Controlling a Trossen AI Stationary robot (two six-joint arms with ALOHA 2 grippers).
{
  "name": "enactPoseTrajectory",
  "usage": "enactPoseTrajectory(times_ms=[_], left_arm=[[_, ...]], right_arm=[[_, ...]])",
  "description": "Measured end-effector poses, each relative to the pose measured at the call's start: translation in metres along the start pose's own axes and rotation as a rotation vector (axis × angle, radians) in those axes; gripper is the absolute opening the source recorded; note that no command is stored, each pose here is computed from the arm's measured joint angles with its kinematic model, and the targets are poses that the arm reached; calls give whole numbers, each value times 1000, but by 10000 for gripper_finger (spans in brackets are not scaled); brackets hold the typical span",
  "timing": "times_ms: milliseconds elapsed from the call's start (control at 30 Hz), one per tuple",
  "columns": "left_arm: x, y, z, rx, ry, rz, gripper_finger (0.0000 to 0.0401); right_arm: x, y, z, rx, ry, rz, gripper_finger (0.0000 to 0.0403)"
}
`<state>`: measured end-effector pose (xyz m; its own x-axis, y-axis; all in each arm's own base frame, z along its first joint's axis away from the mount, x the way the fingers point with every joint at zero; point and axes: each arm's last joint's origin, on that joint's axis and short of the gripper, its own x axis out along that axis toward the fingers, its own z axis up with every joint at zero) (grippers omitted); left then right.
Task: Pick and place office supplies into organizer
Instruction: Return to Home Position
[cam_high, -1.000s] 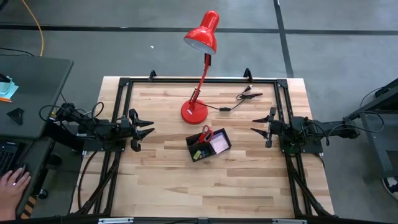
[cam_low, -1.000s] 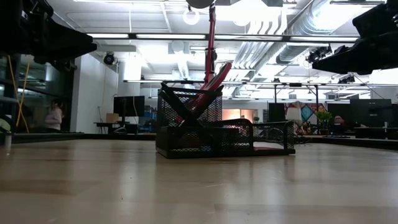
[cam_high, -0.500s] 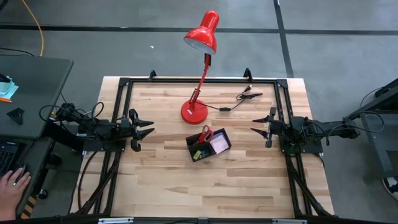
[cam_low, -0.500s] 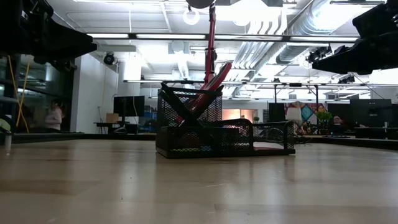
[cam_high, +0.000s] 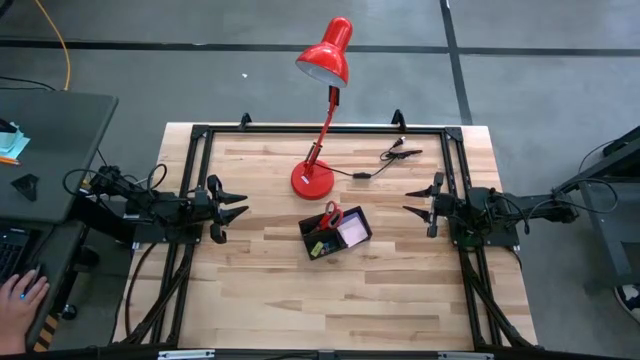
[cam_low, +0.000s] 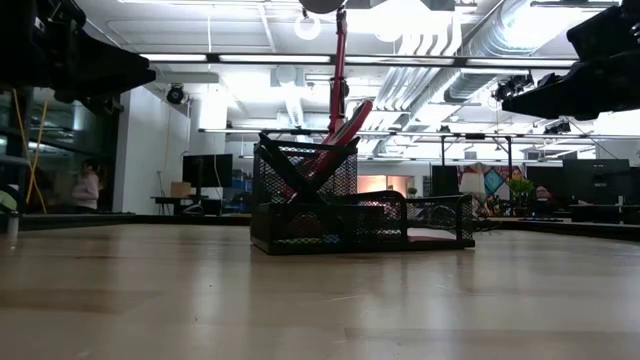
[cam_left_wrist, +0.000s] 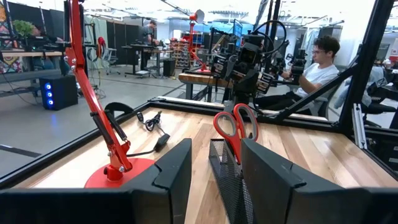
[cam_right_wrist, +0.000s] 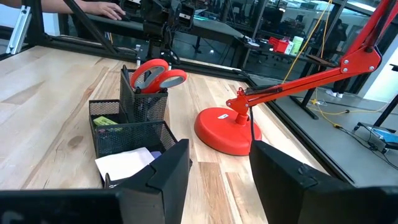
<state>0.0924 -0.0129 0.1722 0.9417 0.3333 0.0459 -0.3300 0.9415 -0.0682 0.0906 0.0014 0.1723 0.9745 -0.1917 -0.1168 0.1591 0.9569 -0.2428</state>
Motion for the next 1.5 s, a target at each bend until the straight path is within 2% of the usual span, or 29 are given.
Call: enactPoseTrajectory(times_ms=[1500], left_arm=[[0,0,0,0,0,1,127]], right_arm=[[0,0,0,0,0,0,156]])
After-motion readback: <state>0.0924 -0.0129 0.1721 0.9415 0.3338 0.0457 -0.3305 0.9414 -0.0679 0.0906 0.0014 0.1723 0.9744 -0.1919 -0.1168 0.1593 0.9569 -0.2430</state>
